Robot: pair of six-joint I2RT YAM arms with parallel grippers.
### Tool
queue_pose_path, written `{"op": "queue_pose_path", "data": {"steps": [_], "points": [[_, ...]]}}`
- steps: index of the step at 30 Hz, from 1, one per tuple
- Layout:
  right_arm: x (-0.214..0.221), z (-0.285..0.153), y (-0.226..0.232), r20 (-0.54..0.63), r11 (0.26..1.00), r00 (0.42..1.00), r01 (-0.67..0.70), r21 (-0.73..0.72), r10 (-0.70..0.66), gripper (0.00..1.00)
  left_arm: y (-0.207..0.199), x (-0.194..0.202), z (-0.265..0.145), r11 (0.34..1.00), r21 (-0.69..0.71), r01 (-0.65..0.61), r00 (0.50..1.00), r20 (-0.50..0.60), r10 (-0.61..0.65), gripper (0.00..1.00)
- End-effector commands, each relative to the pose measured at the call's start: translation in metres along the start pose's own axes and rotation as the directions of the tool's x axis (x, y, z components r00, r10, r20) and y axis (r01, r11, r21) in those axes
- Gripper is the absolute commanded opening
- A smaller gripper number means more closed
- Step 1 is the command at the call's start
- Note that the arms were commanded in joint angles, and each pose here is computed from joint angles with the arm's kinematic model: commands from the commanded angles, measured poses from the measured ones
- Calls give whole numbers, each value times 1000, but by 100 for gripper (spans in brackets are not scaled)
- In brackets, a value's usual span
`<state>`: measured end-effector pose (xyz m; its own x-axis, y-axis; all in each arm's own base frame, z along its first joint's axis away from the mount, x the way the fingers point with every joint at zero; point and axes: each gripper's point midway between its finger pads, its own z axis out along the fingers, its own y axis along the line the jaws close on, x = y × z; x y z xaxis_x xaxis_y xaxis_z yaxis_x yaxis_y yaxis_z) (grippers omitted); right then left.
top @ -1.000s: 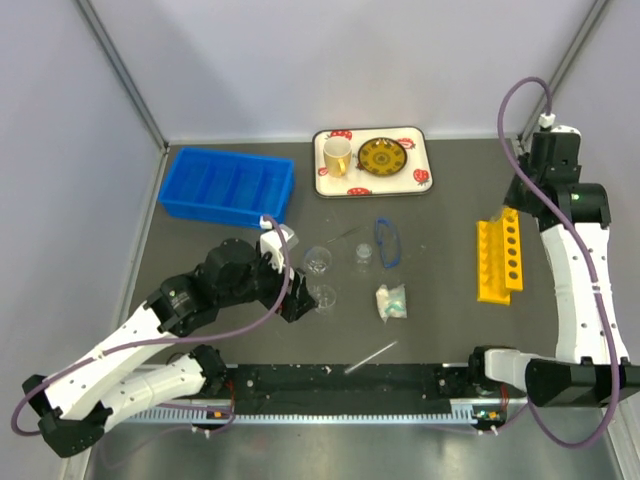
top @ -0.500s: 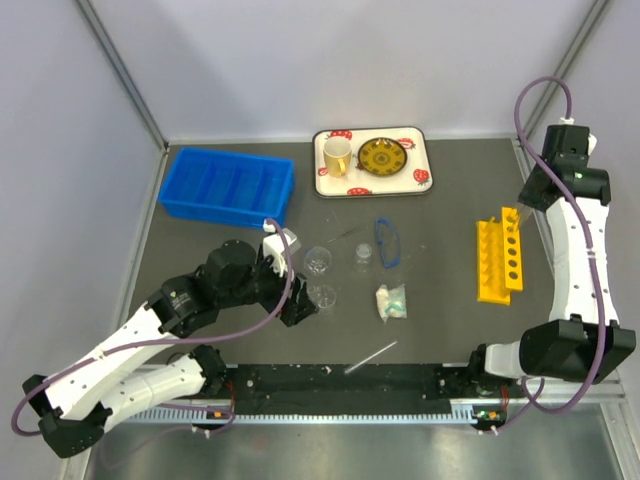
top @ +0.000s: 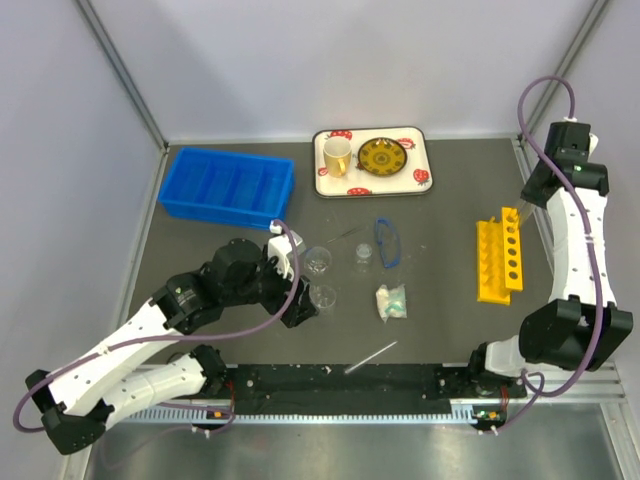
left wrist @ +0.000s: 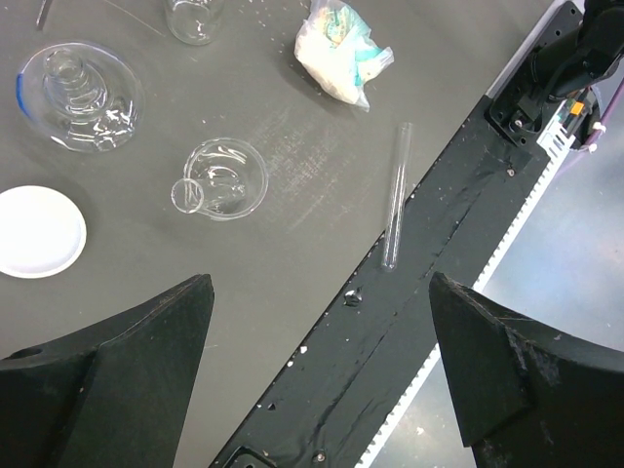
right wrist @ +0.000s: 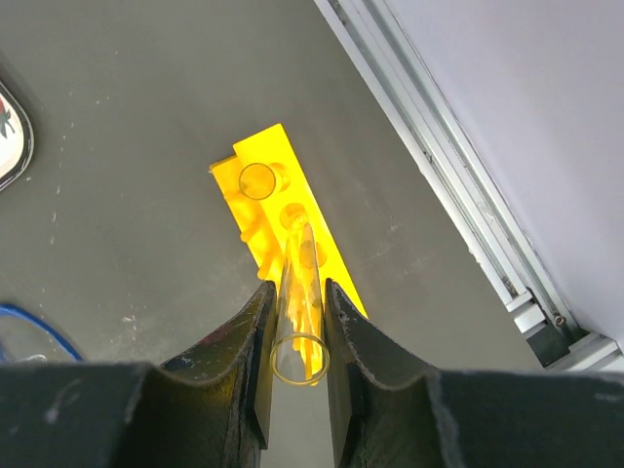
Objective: Organize the chemistry lab equipment
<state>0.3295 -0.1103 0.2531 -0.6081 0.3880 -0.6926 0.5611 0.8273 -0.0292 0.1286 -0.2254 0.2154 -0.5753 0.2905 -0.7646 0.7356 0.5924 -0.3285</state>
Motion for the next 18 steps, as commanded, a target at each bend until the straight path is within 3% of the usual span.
{"op": "queue_pose_path", "data": {"steps": [1,18], "points": [[-25,-1,2,63,999,997,-36,-17,37,12,-6,-17,-6,999,15,-34,999,43,33,97],[-2,32,13,-48,999,999,-25,-22,24,12,-5,-15,-2,999,15,-41,999,23,40,97]]}}
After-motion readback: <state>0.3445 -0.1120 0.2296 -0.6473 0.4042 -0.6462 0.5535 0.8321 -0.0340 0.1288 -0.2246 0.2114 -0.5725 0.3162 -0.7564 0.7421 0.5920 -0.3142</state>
